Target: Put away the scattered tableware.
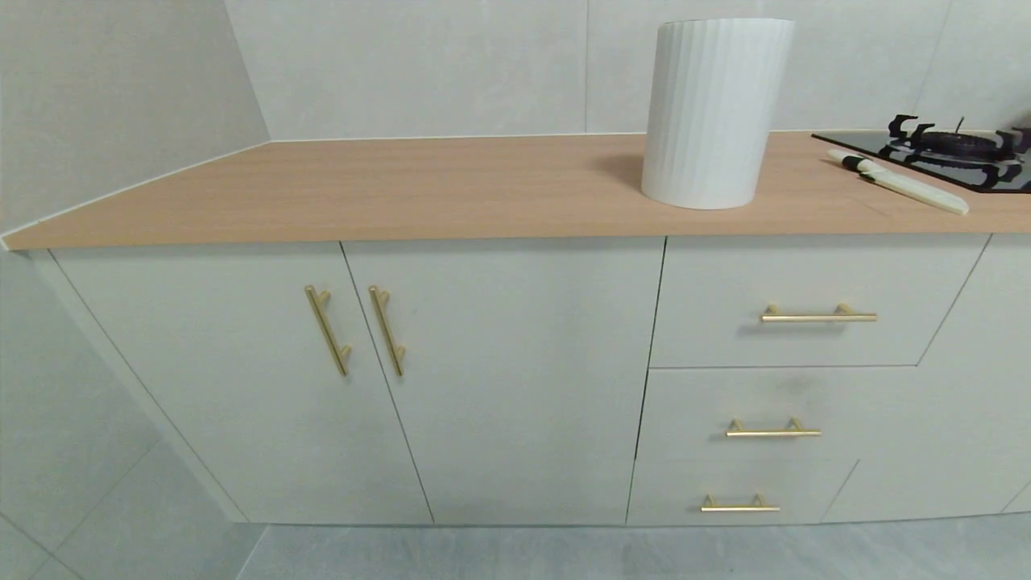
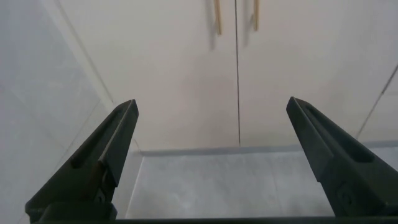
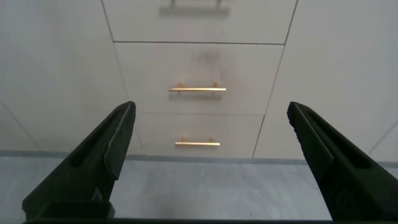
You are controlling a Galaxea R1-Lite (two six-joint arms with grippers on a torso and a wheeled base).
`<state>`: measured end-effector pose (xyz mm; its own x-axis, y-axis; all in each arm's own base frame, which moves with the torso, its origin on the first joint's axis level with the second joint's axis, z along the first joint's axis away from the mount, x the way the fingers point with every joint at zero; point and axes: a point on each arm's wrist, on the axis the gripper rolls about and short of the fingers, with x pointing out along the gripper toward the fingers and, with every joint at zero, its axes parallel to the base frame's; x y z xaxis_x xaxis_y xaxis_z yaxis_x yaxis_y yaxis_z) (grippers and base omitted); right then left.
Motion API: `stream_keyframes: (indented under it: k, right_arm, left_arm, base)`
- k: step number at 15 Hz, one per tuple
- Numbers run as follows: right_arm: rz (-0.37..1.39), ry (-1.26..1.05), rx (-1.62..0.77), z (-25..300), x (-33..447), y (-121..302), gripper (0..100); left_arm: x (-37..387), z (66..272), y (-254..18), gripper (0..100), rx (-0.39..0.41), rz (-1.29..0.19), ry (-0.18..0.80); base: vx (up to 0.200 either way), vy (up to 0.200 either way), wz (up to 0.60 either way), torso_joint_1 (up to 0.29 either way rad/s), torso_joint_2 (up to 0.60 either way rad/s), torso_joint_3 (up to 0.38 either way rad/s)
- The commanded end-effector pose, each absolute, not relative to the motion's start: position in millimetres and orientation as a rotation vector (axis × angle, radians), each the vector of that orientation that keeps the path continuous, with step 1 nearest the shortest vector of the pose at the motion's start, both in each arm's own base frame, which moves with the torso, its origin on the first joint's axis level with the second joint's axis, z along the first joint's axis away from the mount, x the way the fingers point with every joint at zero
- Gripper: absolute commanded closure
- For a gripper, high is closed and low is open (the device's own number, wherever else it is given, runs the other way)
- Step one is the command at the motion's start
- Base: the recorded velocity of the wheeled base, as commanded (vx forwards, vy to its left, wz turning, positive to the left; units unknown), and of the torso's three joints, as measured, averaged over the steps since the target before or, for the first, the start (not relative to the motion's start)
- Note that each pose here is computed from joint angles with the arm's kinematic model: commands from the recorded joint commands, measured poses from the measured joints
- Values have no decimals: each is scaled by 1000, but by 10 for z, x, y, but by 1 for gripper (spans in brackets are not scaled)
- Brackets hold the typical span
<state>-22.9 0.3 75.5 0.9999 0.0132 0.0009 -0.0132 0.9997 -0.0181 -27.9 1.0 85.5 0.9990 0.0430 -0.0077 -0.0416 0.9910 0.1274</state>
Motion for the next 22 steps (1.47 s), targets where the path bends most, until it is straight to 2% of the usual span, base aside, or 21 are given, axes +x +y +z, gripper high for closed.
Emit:
stream_keyframes:
  k: [1, 6, 17, 22]
  right_arm:
    - [14, 1, -18, 755, -227, 3, 0]
    - [14, 0, -18, 757, -227, 3, 0]
    - [12, 0, -18, 757, -227, 3, 0]
    - [14, 0, -18, 757, -227, 3, 0]
  left_arm:
    - [-279, 855, 11, 0, 127, 44, 10]
    - [-279, 855, 11, 0, 124, 44, 10]
    - [-279, 854, 11, 0, 126, 44, 12]
    - [-279, 855, 10, 0, 126, 42, 10]
  base:
    - [200, 0, 0, 2, 2, -2]
    - [200, 0, 0, 2, 2, -1]
    - [0, 0, 0, 0, 0, 0]
    - [0, -200, 0, 3, 1, 4]
